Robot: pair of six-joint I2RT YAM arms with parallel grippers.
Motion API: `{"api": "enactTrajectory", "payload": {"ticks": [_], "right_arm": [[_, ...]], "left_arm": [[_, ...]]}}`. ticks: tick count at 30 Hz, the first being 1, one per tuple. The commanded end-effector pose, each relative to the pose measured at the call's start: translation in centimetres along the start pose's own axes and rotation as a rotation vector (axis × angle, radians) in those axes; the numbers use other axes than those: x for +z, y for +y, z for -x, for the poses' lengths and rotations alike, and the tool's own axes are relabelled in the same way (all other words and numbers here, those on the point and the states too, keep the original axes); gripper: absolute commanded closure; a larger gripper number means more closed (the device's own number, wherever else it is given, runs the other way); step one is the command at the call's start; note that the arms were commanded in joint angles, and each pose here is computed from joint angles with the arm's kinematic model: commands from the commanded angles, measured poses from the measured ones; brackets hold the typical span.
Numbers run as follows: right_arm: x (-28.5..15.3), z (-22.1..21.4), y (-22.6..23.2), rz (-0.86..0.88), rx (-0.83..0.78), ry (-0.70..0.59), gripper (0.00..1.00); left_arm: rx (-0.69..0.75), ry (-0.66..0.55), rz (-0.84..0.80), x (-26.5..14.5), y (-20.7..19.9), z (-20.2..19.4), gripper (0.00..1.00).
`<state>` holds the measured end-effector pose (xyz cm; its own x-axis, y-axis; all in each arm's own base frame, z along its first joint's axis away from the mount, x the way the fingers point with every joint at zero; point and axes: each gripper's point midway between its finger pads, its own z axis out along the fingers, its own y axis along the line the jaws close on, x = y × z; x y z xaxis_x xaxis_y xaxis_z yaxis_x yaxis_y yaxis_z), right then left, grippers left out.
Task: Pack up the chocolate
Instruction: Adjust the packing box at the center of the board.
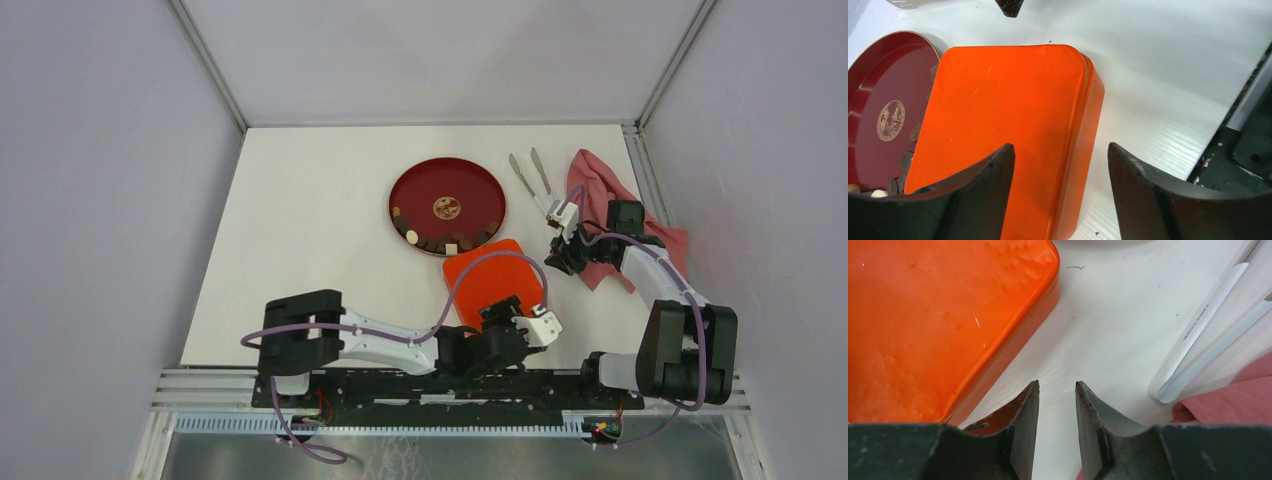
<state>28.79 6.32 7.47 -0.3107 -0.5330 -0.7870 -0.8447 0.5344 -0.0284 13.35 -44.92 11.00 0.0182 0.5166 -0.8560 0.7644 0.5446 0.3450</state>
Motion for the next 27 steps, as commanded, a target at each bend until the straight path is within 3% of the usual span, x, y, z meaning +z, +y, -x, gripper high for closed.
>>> {"api": "enactTrajectory", "payload": {"ticks": [1, 9, 17, 27], "right_arm": [[-0.5, 1.6, -0.3, -0.006, -0.041, -0.043, 0.61], [-0.5, 1.6, -0.2, -0.003, -0.043, -0.046, 0.61], [-0.6, 1.8, -0.1, -0.001, -0.045, -0.053, 0.61], [-0.7, 2.0, 0.4, 0.024, -0.031, -0.073, 0.61]], "left_arm": [[0.026, -0.007, 0.074, 1.4, 0.4, 1.9, 0.29], [0.084, 0.063, 0.138, 2.5, 0.4, 0.1, 0.46], [0.122, 0.097, 0.194, 3.2, 0.5, -0.5, 0.49], [0.162, 0.113, 0.259, 3.3, 1.3, -0.3, 0.76]]}}
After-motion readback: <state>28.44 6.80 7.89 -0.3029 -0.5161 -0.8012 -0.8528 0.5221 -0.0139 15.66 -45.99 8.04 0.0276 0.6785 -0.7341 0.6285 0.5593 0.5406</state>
